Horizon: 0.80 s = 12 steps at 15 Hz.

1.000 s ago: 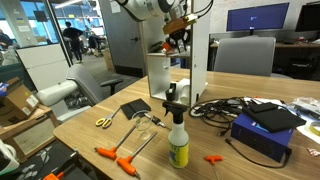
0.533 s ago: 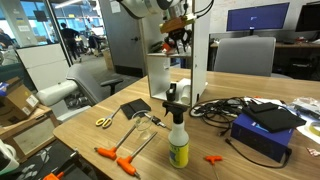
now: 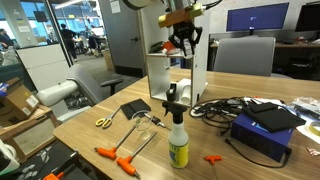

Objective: Put the water bottle on the table

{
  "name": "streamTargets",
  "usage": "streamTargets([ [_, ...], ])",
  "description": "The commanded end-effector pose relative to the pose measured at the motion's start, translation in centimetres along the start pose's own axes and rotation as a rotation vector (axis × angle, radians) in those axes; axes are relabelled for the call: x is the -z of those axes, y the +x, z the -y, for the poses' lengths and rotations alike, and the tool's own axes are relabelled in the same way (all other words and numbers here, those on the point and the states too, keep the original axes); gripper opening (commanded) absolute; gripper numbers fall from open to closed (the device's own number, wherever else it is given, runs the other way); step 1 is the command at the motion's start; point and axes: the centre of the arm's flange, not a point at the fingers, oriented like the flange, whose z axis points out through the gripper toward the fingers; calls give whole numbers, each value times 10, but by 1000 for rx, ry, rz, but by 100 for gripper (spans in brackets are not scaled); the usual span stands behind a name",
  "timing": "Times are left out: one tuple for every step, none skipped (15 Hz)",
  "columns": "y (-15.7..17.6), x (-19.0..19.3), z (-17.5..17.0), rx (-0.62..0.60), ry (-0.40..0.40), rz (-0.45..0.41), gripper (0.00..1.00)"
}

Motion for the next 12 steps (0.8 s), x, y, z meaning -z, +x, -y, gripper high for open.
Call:
streamTargets([
  [-60, 37, -9, -100, -26, 25, 15],
  [-69, 45, -10, -114, -28, 35, 15],
  [-77, 51, -8, -128, -31, 45, 15],
  [-85, 56, -7, -139, -35, 58, 15],
  [-93, 62, -6, -151, -37, 73, 14],
  [-100, 66, -4, -165, -39, 93, 14],
  [-105, 65, 1, -171, -39, 122, 14],
  [-109, 61, 9, -170, -30, 158, 14],
  [-113, 53, 18, -169, -15, 194, 14],
  [-115, 43, 26, -170, 4, 231, 14],
  [-115, 33, 33, -172, 23, 260, 14],
  [-114, 19, 40, -170, 37, 290, 14],
])
